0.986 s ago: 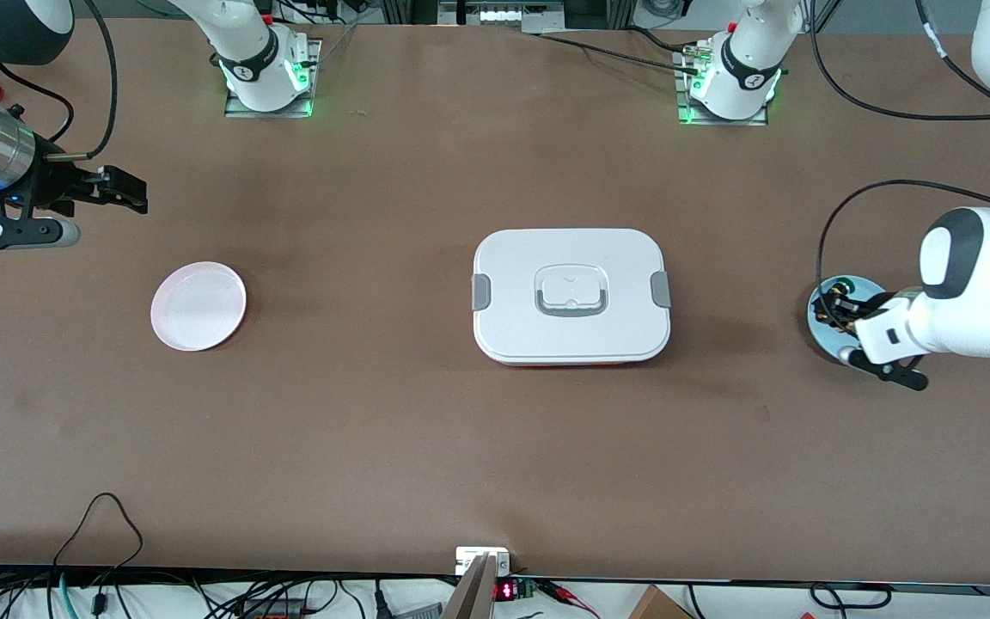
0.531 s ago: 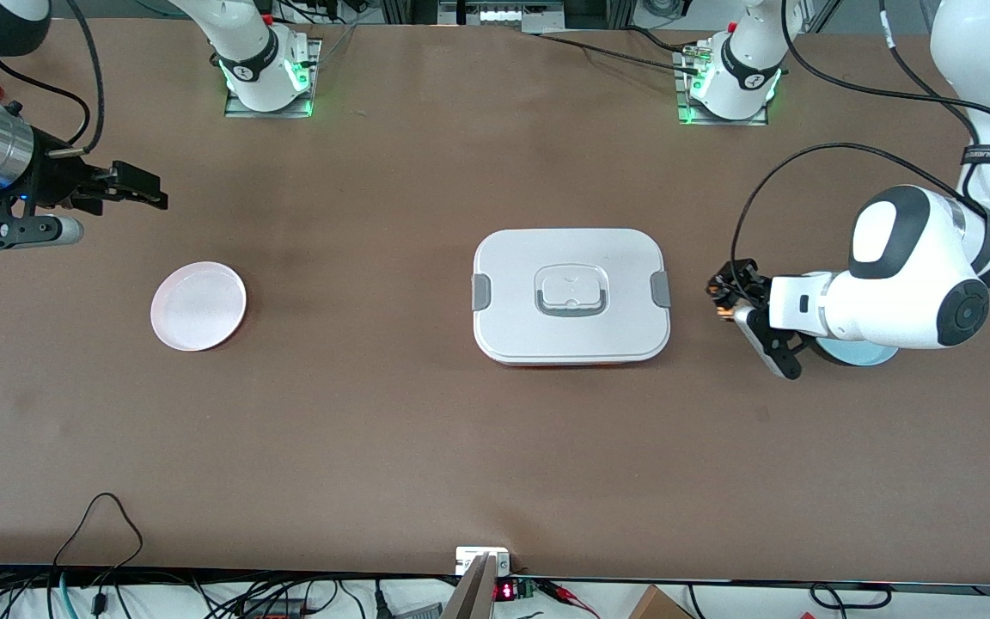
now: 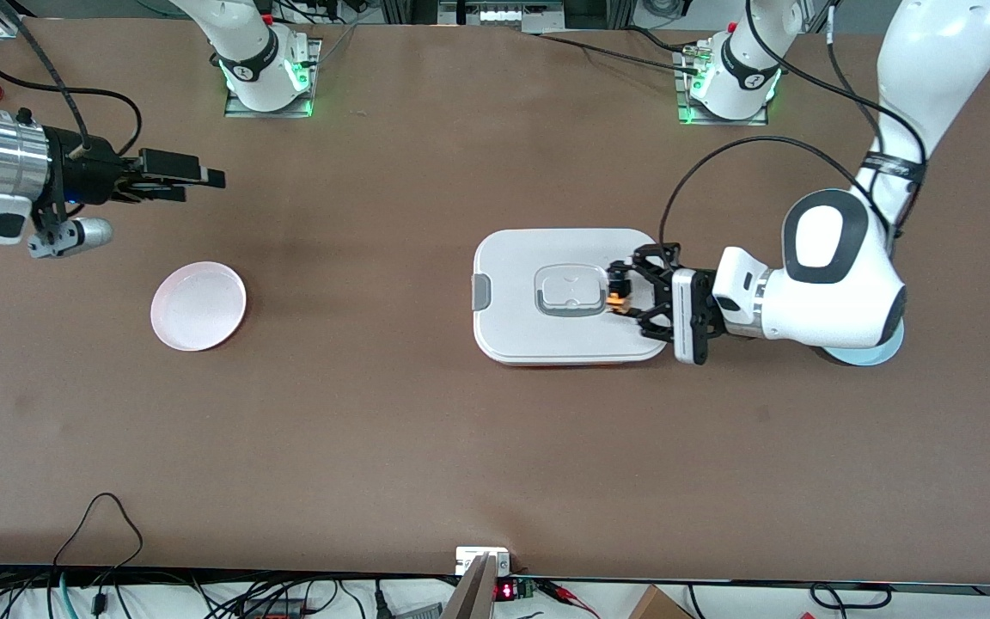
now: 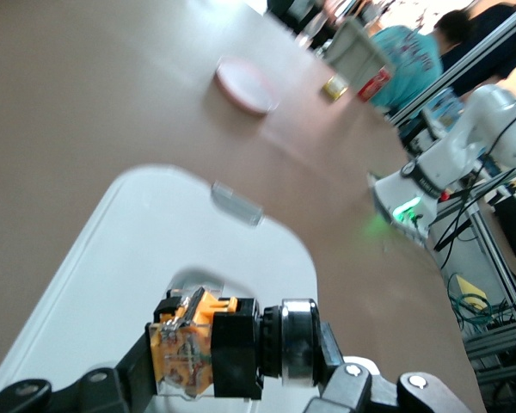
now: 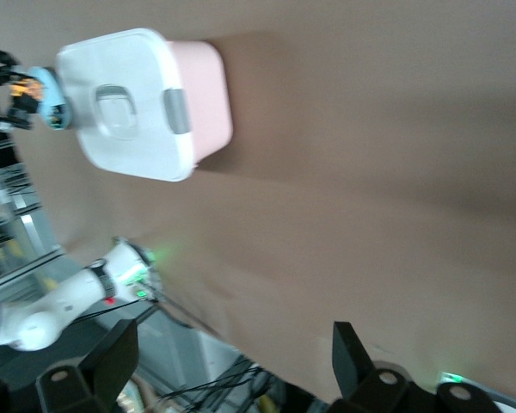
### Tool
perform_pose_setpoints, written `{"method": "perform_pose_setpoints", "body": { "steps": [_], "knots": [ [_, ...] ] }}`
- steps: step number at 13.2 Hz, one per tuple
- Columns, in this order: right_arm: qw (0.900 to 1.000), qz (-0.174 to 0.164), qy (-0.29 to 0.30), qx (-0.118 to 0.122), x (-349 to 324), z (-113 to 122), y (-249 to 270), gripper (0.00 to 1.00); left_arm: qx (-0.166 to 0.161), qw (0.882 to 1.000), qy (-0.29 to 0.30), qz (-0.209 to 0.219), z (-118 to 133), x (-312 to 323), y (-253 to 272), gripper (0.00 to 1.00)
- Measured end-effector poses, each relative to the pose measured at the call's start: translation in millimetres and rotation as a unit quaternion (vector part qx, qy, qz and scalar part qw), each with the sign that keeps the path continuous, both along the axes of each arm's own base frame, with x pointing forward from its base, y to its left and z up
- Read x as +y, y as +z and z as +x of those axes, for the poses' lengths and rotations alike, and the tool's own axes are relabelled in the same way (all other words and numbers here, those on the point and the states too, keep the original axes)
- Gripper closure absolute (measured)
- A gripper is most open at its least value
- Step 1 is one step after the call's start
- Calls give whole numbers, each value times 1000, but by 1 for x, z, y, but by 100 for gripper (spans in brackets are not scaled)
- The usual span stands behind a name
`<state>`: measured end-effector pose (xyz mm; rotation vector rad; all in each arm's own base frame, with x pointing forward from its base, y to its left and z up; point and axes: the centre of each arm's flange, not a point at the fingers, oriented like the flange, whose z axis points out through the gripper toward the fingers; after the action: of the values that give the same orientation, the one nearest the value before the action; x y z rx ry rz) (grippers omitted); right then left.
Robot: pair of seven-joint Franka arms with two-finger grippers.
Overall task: Transfer orange switch to right arm and place
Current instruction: 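Carry the switch over the white box while the right gripper approaches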
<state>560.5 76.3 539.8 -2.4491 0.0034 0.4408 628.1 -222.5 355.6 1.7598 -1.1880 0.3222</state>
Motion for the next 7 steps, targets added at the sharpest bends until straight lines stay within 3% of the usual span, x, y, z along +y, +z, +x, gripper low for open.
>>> {"method": "perform_pose_setpoints", "body": {
  "steps": [3, 5, 7],
  "knots": [
    [992, 108, -14, 64, 3, 13, -35, 0, -77, 991, 7, -111, -2, -41, 3, 27],
    [978, 181, -42, 94, -5, 27, -59, 0, -105, 981, 23, -164, -8, -70, 8, 27],
    [961, 237, -67, 124, -6, 30, -83, 0, -122, 973, 45, -190, -17, -100, 8, 27]
  ]
}}
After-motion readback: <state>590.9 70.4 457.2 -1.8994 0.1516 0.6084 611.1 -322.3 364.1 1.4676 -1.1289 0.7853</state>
